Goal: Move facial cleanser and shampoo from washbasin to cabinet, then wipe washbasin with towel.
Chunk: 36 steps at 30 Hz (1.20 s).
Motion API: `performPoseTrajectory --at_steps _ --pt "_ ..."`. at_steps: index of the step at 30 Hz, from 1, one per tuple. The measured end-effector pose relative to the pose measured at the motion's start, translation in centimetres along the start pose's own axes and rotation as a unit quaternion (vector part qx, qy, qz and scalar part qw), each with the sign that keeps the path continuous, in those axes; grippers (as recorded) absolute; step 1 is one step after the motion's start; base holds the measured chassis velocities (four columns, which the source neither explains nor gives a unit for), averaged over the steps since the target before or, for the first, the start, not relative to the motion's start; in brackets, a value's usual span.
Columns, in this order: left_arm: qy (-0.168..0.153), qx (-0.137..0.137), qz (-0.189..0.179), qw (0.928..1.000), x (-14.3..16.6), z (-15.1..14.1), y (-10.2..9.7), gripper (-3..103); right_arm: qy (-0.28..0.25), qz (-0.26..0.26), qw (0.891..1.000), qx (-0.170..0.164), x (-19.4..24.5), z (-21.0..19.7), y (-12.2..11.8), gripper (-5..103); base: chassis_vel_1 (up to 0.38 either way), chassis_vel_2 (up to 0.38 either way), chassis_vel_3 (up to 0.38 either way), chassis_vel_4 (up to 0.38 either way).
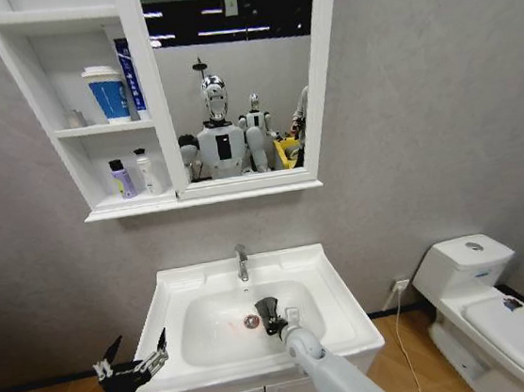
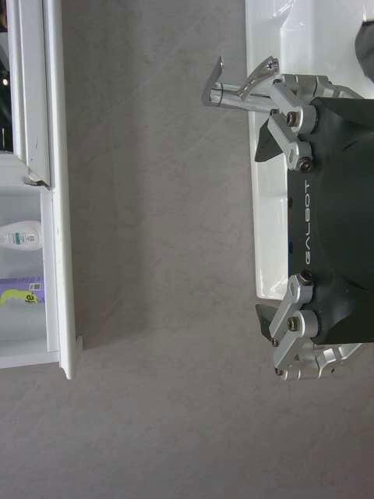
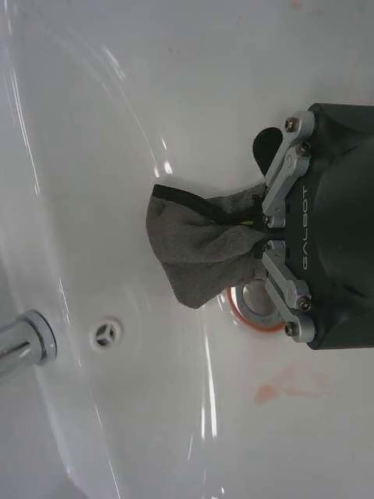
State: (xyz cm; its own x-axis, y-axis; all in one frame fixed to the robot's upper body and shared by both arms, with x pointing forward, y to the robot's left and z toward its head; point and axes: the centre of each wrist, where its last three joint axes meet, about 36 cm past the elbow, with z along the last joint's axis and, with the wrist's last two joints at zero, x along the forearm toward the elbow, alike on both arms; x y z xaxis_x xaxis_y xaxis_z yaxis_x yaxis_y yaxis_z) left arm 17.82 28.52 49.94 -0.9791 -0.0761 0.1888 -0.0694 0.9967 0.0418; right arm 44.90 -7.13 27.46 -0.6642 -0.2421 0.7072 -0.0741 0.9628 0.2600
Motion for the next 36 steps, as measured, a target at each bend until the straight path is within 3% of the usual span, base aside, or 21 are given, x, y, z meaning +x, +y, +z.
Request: performPoseTrajectory --at_steps 2,3,4,6,11,13,21,26,30,33,34,36 --pt "0.0 0.0 0.0 1.0 0.0 0.0 0.0 100 0.005 -0.01 1.0 0.0 -0.2 0.0 1.1 2 0.0 0.0 0.0 0.0" --pt "0.0 0.0 0.0 1.0 0.0 0.0 0.0 100 0.01 -0.025 1.0 0.001 -0.5 -0.1 2.9 2 0.0 0.0 0.0 0.0" --pt "0.0 0.0 0.0 1.0 0.0 0.0 0.0 100 0.01 -0.025 1.0 0.001 -0.5 -0.1 2.9 2 0.0 0.0 0.0 0.0" --pt "0.0 0.0 0.0 1.0 0.0 0.0 0.0 100 0.018 -0.047 0.999 0.0 -0.6 -0.3 5.8 2 0.0 0.0 0.0 0.0" --pt "0.0 0.0 0.0 1.0 0.0 0.0 0.0 100 0.037 -0.054 0.997 -0.03 -0.3 -1.6 7.4 2 0.0 0.0 0.0 0.0" --pt "0.0 0.0 0.0 1.0 0.0 0.0 0.0 100 0.039 -0.048 0.997 -0.037 -0.2 -2.1 7.0 2 0.0 0.0 0.0 0.0" --pt "0.0 0.0 0.0 1.0 0.0 0.0 0.0 100 0.052 0.037 0.997 -0.036 0.9 -4.0 -2.4 2 0.0 0.0 0.0 0.0" --pt "0.0 0.0 0.0 1.0 0.0 0.0 0.0 100 0.053 0.04 0.997 -0.036 0.9 -4.1 -3.0 2 0.0 0.0 0.0 0.0" --pt "0.0 0.0 0.0 1.0 0.0 0.0 0.0 100 0.06 0.023 0.997 -0.036 0.0 -4.4 -0.6 2 0.0 0.0 0.0 0.0" --pt "0.0 0.0 0.0 1.0 0.0 0.0 0.0 100 0.067 -0.007 0.997 -0.034 -1.1 -5.3 3.6 2 0.0 0.0 0.0 0.0" --pt "0.0 0.0 0.0 1.0 0.0 0.0 0.0 100 0.067 -0.007 0.997 -0.034 -1.1 -5.3 3.6 2 0.0 0.0 0.0 0.0" --pt "0.0 0.0 0.0 1.0 0.0 0.0 0.0 100 0.074 -0.026 0.996 -0.036 -1.5 -5.6 6.2 2 0.0 0.0 0.0 0.0"
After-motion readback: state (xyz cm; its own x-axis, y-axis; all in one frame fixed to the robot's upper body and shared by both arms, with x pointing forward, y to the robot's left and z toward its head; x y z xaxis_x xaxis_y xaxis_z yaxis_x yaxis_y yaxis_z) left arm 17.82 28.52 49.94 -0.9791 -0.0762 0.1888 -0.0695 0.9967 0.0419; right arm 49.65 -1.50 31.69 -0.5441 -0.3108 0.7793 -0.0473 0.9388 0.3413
